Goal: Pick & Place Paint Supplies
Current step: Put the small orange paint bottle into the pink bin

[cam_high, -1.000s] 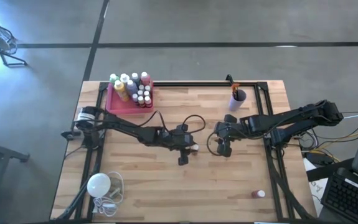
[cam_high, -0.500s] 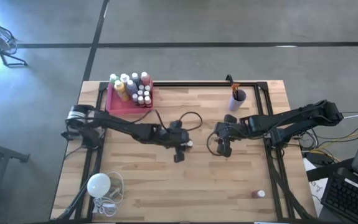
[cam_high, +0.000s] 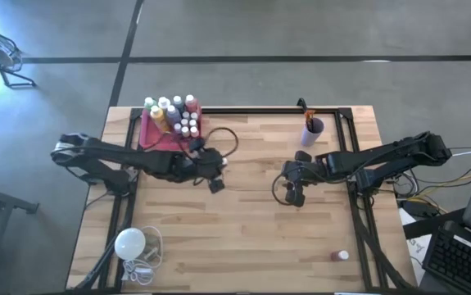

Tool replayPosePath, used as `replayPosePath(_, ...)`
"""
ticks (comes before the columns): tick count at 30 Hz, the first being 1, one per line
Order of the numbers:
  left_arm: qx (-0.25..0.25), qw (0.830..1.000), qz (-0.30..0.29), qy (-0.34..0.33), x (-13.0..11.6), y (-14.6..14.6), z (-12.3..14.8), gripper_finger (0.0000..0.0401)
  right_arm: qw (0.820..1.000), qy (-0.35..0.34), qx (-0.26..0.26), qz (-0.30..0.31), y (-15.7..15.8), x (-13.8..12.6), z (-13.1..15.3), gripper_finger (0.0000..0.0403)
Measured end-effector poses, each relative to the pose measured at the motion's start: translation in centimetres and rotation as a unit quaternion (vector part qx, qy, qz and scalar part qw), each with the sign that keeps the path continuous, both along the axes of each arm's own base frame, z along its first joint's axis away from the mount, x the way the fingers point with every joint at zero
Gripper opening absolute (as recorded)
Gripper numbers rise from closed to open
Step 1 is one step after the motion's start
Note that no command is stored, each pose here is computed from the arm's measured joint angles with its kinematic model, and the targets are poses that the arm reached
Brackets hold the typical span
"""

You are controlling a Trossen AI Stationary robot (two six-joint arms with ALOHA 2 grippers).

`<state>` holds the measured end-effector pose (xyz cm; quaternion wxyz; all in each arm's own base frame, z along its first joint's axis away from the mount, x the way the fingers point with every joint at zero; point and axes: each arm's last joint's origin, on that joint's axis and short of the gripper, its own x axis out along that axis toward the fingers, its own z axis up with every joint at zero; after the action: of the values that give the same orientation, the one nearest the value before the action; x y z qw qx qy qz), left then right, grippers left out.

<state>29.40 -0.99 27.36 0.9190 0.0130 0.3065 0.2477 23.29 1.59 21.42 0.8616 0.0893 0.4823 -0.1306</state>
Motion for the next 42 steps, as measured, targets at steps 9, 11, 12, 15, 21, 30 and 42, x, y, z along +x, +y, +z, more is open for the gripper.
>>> replayPosePath(9, 0.015, 0.995, 0.081, -0.056, -6.6, 1.2, 0.3, 0.0124, 1.0, -0.009, 0.0, 0.002, 0.0, 0.1, 0.0, 0.0187)
replayPosePath(11, 0.024, 0.992, 0.1, -0.067, -8.0, 1.5, -0.1, 0.0124, 1.0, -0.01, -0.002, 0.005, 0.0, 0.2, 0.1, 0.0183)
replayPosePath(12, 0.026, 0.991, 0.11, -0.072, -8.7, 1.7, -0.3, 0.0124, 1.0, -0.01, -0.002, 0.005, 0.0, 0.2, 0.1, 0.0181)
replayPosePath(15, 0.025, 0.986, 0.136, -0.091, -10.6, 2.3, -0.9, 0.0124, 1.0, -0.011, -0.002, 0.005, 0.0, 0.2, 0.1, 0.0172)
replayPosePath(21, 0.029, 0.972, 0.196, -0.125, -13.7, 3.8, -1.9, 0.0124, 1.0, -0.014, -0.002, 0.005, 0.0, 0.2, 0.1, 0.016)
replayPosePath(30, 0.027, 0.955, 0.265, -0.129, -15.9, 6.0, -3.6, 0.0124, 1.0, -0.018, -0.006, 0.012, 0.0, 0.3, 0.2, 0.0143)
replayPosePath(42, 0.016, 0.932, 0.346, -0.103, -17.3, 8.4, -5.3, 0.0124, 1.0, -0.019, -0.006, 0.012, 0.0, 0.3, 0.2, 0.0127)
